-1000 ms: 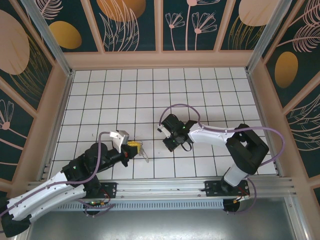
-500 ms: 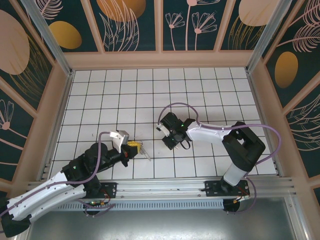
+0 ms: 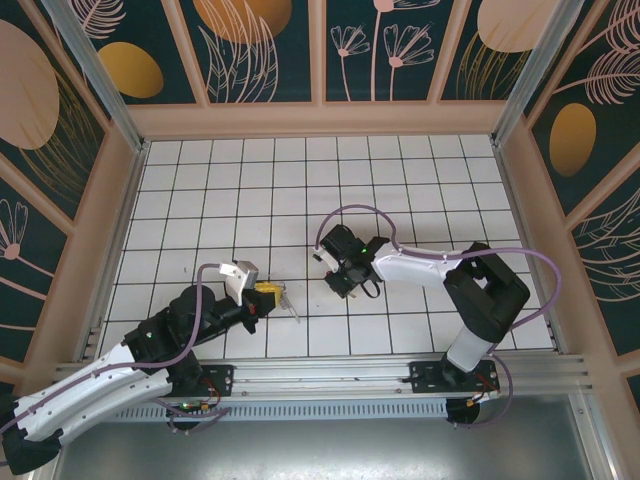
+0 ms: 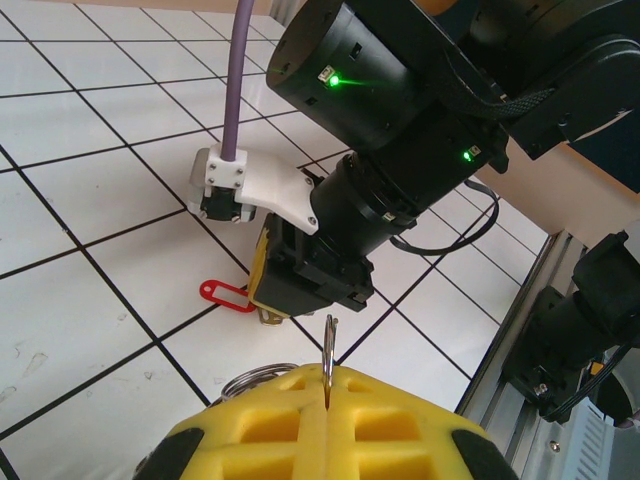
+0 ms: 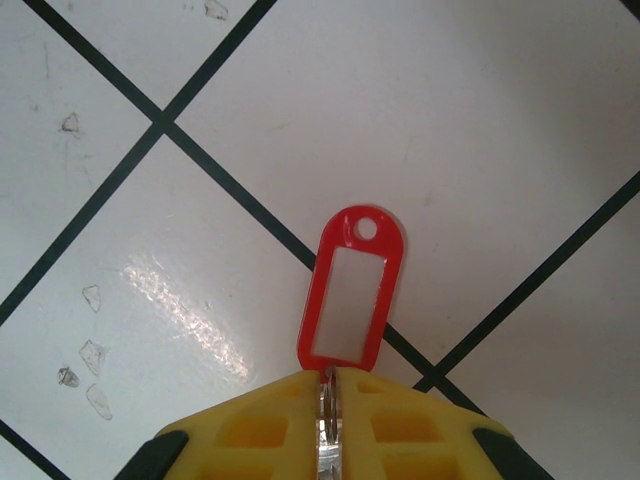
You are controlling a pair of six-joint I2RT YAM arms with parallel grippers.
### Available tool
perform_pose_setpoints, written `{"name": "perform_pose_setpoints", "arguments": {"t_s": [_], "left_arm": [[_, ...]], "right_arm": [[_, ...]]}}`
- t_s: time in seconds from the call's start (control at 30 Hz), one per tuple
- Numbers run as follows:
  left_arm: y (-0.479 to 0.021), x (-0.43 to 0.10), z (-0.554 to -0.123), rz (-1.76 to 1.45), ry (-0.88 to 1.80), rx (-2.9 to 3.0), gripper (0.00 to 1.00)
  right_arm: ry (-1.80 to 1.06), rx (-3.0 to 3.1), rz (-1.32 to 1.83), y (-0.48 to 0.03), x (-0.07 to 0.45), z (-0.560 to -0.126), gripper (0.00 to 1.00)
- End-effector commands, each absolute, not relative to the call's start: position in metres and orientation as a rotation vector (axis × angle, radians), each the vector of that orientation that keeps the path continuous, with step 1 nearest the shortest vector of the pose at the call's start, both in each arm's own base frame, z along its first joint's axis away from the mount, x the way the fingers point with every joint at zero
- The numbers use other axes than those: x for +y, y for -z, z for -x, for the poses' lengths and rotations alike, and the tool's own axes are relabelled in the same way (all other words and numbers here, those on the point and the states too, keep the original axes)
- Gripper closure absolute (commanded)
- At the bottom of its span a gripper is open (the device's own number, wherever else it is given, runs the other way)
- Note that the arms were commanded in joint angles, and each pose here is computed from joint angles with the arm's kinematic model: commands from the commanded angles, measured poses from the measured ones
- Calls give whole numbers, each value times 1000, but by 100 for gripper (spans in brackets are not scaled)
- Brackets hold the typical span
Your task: Put the keys on the keyring
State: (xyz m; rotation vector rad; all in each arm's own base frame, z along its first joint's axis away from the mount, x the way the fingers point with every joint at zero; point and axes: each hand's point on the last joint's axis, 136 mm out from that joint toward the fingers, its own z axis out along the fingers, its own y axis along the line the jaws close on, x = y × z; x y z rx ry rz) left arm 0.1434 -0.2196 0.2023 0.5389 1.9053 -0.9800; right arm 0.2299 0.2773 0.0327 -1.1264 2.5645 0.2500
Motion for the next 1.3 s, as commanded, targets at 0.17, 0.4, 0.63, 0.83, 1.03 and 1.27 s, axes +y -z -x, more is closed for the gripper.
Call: {"name": "perform_pose_setpoints", "arguments": {"t_s": [0.17, 0.4, 0.63, 0.83, 1.03, 1.27], "left_arm": [[-212, -221, -145, -532, 990, 1862, 100], [-213, -221, -144, -534, 994, 1859, 100], [-214, -221, -144, -534, 997, 1857, 100], [-213, -221, -144, -535, 993, 1860, 100], [-213, -221, -144, -535, 994, 1859, 100], [-213, -221, -144, -535, 995, 1858, 100]], "right_arm": [[-210, 2565, 1152, -33, 277, -230, 85], [-210, 2571, 1144, -31, 275, -229, 81], [-207, 2580, 1143, -29, 273, -227, 81], [-213, 2596, 1133, -27, 270, -224, 81], [-220, 2607, 1123, -24, 268, -224, 81], [-244, 2609, 1116, -24, 269, -224, 83]]}}
